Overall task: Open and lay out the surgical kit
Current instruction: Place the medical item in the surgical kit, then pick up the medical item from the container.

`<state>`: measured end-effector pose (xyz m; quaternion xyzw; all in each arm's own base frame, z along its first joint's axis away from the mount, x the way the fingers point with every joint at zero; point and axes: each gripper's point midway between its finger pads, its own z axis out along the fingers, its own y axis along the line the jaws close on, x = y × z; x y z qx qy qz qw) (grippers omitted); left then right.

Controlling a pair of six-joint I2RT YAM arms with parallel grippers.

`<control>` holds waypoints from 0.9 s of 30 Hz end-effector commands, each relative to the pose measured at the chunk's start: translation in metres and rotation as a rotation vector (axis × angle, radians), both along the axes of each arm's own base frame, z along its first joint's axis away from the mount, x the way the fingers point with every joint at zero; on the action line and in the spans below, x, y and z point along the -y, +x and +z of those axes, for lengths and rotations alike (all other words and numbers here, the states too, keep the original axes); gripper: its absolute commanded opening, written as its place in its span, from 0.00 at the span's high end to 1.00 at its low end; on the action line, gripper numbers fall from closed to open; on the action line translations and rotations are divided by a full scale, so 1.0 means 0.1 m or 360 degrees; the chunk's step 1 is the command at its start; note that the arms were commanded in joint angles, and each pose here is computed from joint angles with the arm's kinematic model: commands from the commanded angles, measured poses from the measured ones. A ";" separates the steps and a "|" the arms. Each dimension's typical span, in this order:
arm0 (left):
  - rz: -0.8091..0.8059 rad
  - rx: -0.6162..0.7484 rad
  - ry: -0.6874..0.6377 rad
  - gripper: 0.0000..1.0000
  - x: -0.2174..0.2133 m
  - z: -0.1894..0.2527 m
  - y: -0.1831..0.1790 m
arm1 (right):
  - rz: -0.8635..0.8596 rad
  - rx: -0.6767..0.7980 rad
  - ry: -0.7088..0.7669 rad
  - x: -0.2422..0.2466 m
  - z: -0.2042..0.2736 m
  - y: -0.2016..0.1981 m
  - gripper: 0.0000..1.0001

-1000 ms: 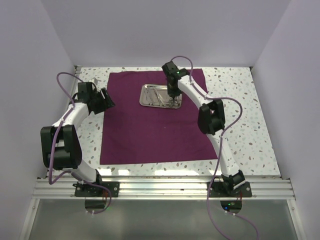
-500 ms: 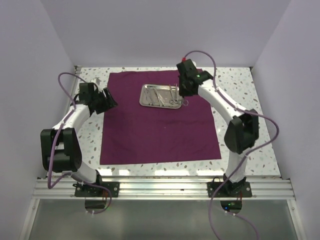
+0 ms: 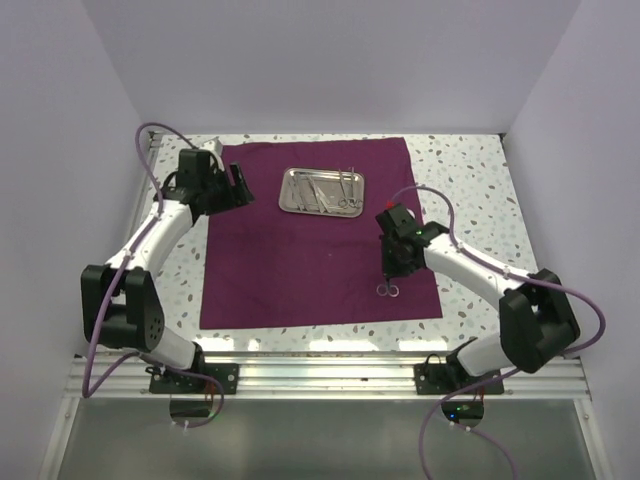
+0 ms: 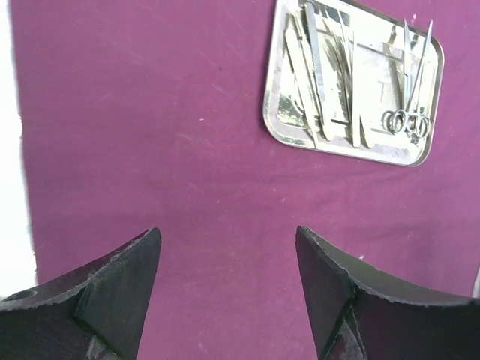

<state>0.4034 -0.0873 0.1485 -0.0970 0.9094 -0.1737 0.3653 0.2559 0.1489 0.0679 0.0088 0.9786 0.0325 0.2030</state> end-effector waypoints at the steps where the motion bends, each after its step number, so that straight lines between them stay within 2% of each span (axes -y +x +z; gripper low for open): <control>1: 0.0055 0.0014 0.0127 0.24 -0.15 0.31 -0.15 | -0.0055 0.0083 0.0150 -0.08 -0.01 -0.02 1.00; 3: 0.0076 0.0041 0.0158 0.24 -0.20 0.45 -0.26 | -0.0063 0.0046 0.0144 -0.04 -0.12 -0.13 0.99; 4: 0.0090 0.0008 0.0181 0.24 -0.24 0.43 -0.35 | -0.0061 0.0037 0.0143 -0.03 -0.15 -0.15 0.81; 6: 0.0094 0.0017 0.0194 0.24 -0.27 0.54 -0.52 | -0.0063 0.0033 0.0107 0.02 -0.17 -0.16 0.54; 9: 0.0103 0.0051 0.0229 0.24 -0.34 0.67 -0.73 | -0.0082 0.0093 0.0044 0.06 0.00 -0.04 0.42; 12: 0.0131 0.0050 0.0221 0.24 -0.36 0.67 -0.94 | -0.0090 0.0221 0.0048 0.01 0.38 0.19 0.41; 14: 0.0139 -0.0004 0.0145 0.25 -0.30 0.51 -1.05 | -0.0088 0.0287 0.0054 -0.03 0.61 0.31 0.41; 16: 0.0136 -0.0030 0.0067 0.26 -0.21 0.40 -1.17 | -0.0118 0.0459 0.0117 -0.16 1.10 0.63 0.41; 17: 0.0149 -0.0051 0.0056 0.26 -0.21 0.35 -1.19 | -0.0124 0.0429 0.0086 -0.15 1.02 0.64 0.41; 18: 0.0121 -0.0065 0.0050 0.27 -0.14 0.32 -1.23 | -0.0133 0.0512 0.0130 -0.23 1.24 0.79 0.41; 20: 0.0128 -0.0121 0.0045 0.27 -0.10 0.21 -1.32 | -0.0161 0.0482 0.0080 -0.29 1.21 0.96 0.41; 21: 0.0108 -0.0127 0.0042 0.27 -0.05 0.19 -1.35 | -0.0168 0.0544 0.0118 -0.38 1.42 1.11 0.42; 23: 0.0093 -0.0104 0.0047 0.27 -0.03 0.15 -1.39 | -0.0163 0.0473 0.0063 -0.49 1.23 1.30 0.42; 25: 0.0099 -0.0120 0.0080 0.28 -0.05 0.11 -1.43 | -0.0131 0.0473 0.0074 -0.64 1.24 1.50 0.43; 26: 0.0099 -0.0132 0.0104 0.28 -0.07 0.10 -1.44 | -0.0092 0.0377 0.0006 -0.71 0.95 1.60 0.43; 27: 0.0088 -0.0133 0.0117 0.28 -0.07 0.14 -1.46 | -0.0083 0.0429 0.0026 -0.79 1.09 1.76 0.44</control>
